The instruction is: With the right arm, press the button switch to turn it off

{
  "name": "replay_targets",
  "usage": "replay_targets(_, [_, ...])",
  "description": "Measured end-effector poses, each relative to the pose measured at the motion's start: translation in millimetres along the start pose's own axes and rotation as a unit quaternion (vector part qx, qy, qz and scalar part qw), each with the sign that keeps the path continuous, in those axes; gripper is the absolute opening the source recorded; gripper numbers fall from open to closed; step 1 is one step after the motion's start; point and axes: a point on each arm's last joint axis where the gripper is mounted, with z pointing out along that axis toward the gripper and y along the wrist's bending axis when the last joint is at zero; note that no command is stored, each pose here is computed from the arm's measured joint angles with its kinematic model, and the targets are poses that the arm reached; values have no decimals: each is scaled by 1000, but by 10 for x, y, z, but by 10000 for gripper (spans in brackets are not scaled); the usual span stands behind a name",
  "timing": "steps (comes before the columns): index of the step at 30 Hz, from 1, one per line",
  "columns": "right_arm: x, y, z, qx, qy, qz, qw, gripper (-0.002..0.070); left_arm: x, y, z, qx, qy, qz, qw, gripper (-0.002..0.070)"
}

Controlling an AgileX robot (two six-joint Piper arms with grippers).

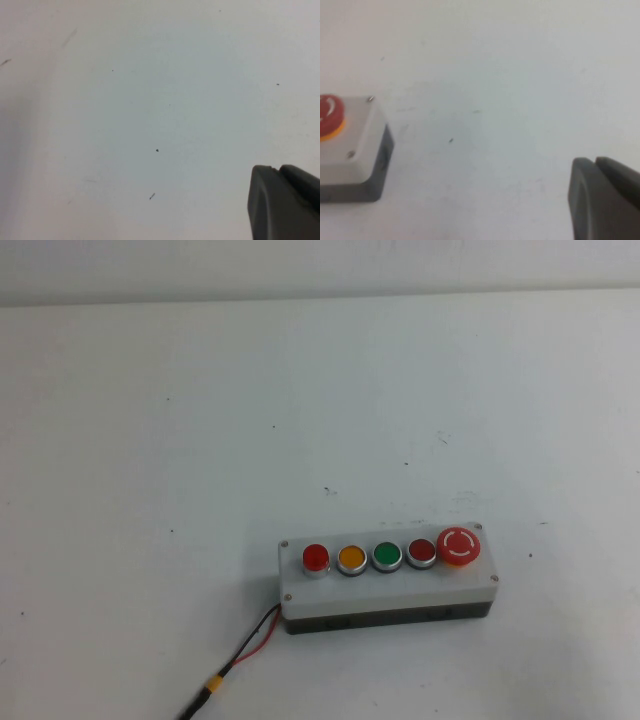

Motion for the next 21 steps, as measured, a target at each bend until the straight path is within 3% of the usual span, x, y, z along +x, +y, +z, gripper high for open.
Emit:
replay_targets(9, [395,-138,-243,50,-156,20,986,-16,0,0,0,0,0,0,1000,-2])
replay_targets(21, [471,-128,-336,48,-182,18,982,-16,0,0,0,0,0,0,1000,-2])
